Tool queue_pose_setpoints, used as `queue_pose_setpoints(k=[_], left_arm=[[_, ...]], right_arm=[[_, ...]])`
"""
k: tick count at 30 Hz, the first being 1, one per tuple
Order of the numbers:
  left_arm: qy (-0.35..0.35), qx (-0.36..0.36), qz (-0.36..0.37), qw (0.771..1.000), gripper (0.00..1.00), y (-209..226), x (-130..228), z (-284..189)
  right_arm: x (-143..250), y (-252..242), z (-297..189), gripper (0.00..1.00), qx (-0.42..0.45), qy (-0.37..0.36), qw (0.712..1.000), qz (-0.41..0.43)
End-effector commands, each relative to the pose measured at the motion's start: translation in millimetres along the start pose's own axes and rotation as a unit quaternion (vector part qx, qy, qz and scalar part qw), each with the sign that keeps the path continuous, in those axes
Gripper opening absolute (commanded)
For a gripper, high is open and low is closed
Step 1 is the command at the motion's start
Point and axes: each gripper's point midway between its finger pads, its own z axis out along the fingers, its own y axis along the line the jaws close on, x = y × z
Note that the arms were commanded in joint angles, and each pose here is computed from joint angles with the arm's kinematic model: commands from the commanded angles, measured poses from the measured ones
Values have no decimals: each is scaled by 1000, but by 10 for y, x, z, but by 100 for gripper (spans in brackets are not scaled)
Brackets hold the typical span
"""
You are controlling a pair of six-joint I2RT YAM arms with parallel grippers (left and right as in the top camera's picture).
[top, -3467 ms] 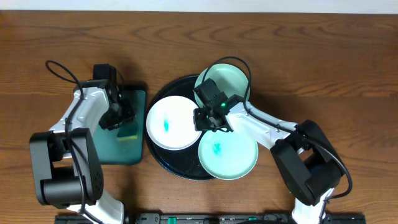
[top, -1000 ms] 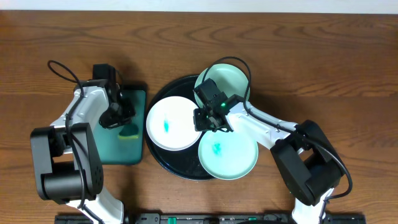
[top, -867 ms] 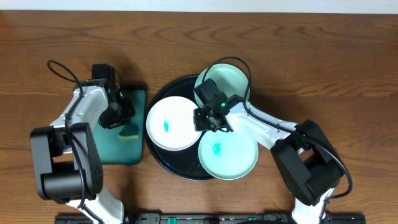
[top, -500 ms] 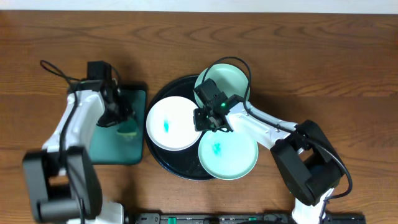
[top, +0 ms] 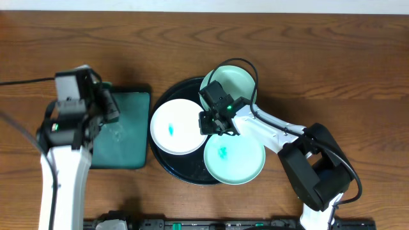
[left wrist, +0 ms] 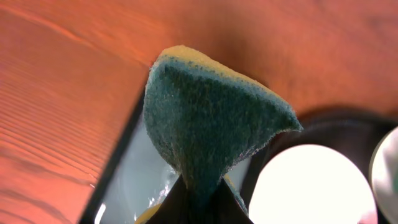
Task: Clean dirty plates on tray and stack at the side
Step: 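Lift the sponge out of the water with the left gripper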
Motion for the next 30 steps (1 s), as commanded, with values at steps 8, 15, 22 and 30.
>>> queue_pose_setpoints(k=[8,15,22,30], left_arm=[[-88,-11,14,996,7,88,-228,-411],[-91,-10,18,996,7,84,-242,-415],[-93,-10,19,995,7,81,-252,-417],[-95,-9,19,995,7,80,-258,-418]], right_arm=[[307,-224,215,1,38,50,998,-15],[306,-231,215,1,40,49,998,-15],[305,-230,215,1,40,49,998,-15],[305,-230,215,1,40,49,998,-15]])
